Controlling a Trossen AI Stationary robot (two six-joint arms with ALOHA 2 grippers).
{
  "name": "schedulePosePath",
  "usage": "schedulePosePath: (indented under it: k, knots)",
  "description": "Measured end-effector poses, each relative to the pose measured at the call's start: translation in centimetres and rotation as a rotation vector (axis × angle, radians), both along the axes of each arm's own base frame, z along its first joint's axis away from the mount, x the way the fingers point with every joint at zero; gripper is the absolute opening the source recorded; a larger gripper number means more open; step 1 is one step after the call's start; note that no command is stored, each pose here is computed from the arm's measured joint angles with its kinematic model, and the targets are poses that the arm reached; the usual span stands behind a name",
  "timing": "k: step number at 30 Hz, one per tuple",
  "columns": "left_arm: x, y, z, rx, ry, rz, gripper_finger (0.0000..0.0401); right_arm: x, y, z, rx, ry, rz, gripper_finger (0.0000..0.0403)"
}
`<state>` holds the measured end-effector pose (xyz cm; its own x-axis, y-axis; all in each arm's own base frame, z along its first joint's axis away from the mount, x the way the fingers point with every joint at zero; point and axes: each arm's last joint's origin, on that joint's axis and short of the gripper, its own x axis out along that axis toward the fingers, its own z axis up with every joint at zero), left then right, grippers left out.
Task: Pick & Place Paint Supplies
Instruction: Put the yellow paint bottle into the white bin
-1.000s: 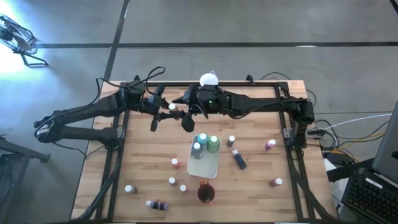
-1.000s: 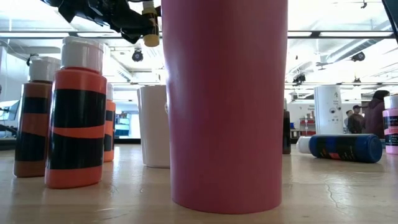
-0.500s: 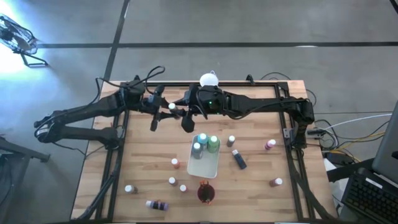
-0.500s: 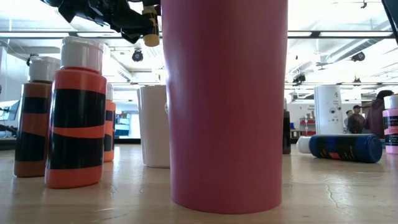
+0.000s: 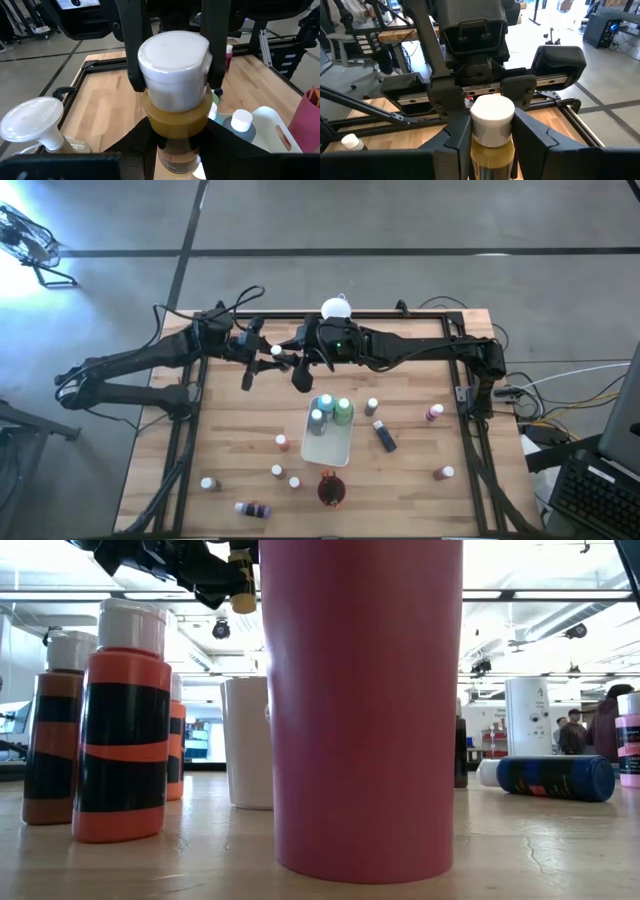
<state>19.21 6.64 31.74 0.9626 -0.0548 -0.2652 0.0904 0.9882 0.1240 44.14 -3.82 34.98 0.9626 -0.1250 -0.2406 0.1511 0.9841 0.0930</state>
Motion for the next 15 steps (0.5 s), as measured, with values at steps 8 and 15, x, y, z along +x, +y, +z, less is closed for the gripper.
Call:
schedulePosePath:
  k: [8,15]
  knots:
    - [-0.2,-0.1,0.0,-0.038,0.012,0.016,0.0155,-0.3,0.0,0.4,-0.006,0.033,0.005,0.0107]
    - [-2.2,-0.8,1.2,-0.024,0.045,0.047,0.0189,-2.7,0.3,2.2,-0.041,0.122,0.053,0.0105]
